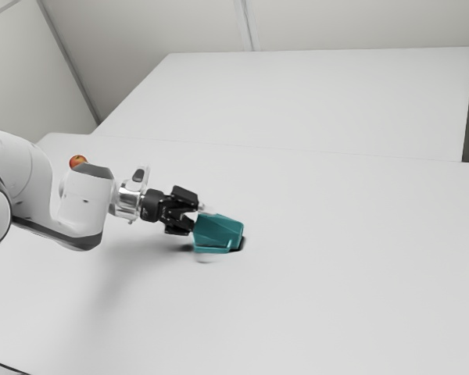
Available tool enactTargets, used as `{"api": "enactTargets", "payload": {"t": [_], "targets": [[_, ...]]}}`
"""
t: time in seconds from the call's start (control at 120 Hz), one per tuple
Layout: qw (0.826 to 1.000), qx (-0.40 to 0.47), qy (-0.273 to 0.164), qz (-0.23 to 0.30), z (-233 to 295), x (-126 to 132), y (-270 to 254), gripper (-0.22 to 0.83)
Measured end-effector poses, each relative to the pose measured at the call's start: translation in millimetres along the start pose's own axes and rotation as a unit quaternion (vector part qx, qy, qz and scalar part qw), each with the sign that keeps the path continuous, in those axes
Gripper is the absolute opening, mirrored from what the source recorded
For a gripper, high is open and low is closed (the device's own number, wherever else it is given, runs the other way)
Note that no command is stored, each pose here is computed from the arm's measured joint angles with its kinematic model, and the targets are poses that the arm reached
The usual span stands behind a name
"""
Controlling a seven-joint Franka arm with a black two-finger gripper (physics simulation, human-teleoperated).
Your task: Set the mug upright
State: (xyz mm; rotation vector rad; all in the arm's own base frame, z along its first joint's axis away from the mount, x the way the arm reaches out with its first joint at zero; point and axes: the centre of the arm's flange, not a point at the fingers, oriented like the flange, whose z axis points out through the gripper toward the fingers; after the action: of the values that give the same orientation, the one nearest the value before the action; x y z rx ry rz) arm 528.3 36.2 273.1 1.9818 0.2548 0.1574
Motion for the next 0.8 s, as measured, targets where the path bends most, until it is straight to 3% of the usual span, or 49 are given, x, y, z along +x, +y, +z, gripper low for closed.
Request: {"api": "enactTargets", "payload": {"t": [0.133, 0.283, 0.608, 0.8], "targets": [[1.0, 0.0, -0.004, -0.006, 3, -5, -5, 0.01], [1.0, -0.001, -0.012, -0.006, 12, -7, -2, -0.1], [1.0, 0.0, -0.01, -0.004, 12, -6, 3, -0.13], [0.999, 0.001, -0.012, 0.03, 7, 0, 36, -0.13]]}}
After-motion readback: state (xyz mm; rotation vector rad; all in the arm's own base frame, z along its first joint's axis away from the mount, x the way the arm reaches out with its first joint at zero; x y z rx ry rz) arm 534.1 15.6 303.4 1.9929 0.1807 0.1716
